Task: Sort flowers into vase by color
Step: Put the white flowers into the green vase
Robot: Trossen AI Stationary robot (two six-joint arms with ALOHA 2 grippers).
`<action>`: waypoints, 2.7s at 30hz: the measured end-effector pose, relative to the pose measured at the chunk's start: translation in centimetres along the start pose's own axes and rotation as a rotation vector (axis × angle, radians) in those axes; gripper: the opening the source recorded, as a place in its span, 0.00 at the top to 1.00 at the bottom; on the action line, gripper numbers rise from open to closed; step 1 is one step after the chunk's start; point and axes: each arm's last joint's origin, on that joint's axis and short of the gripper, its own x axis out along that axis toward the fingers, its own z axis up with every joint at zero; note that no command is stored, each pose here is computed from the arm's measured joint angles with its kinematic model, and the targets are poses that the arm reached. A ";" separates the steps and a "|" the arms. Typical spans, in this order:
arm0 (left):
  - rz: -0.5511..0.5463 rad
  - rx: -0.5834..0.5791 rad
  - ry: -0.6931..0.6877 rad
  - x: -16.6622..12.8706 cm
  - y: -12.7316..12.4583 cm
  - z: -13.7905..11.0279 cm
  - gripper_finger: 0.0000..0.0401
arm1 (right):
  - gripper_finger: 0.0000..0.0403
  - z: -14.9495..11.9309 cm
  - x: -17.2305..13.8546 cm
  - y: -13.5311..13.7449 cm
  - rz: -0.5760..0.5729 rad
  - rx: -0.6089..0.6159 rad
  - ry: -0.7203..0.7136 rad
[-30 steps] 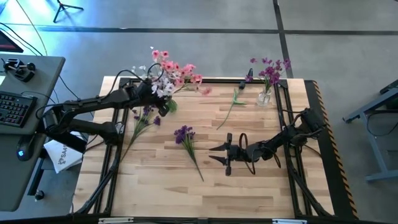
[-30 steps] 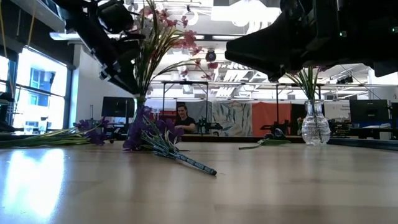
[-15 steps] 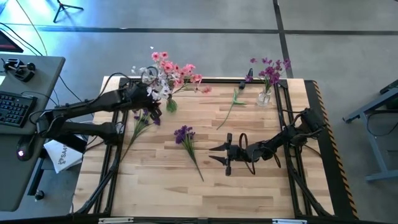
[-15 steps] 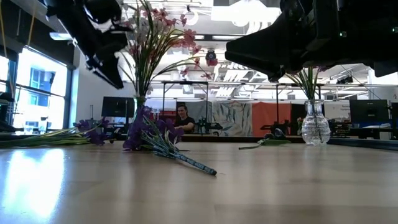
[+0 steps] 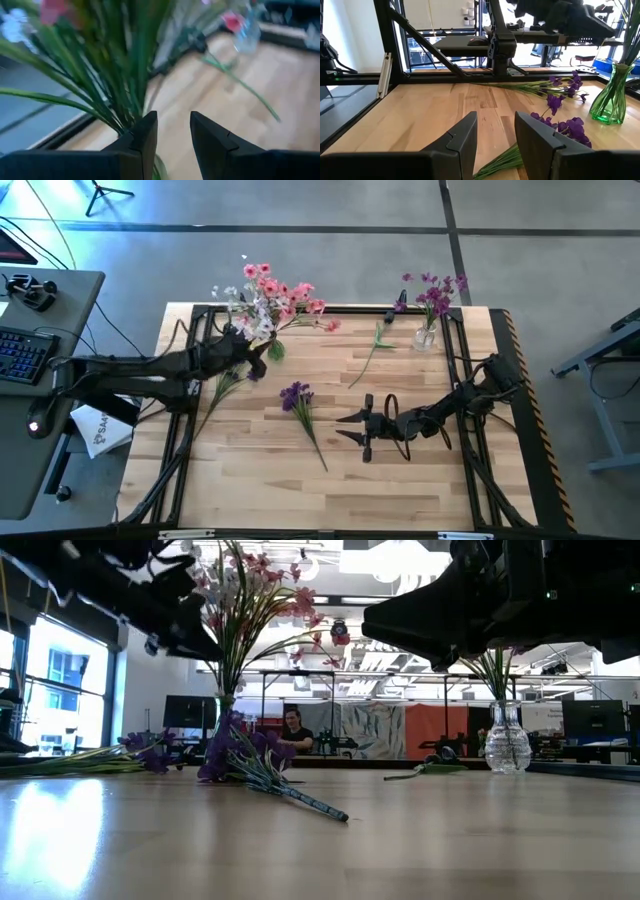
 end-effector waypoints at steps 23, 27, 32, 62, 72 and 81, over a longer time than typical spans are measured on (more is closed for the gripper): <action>0.122 0.222 -0.107 1.7 -0.7 -2.7 0.64 | 0.69 0.0 0.0 0.0 0.000 0.016 0.000; 0.156 0.167 -0.116 1.7 -0.6 -2.7 0.54 | 0.69 0.0 0.0 0.0 0.000 0.016 0.000; 0.167 0.073 -0.161 1.6 -0.6 -2.2 0.47 | 0.69 0.0 0.0 0.0 0.000 0.016 0.000; 0.176 -0.004 -0.136 4.1 -0.1 -3.3 0.99 | 0.69 0.0 0.0 0.0 0.000 0.015 0.001; 0.169 0.005 -0.110 4.7 0.0 -3.7 0.95 | 0.69 -0.1 0.0 0.0 -0.001 0.012 0.008; 0.091 0.078 0.007 3.9 0.2 -4.4 0.68 | 0.69 -0.2 0.0 0.0 -0.001 0.021 0.022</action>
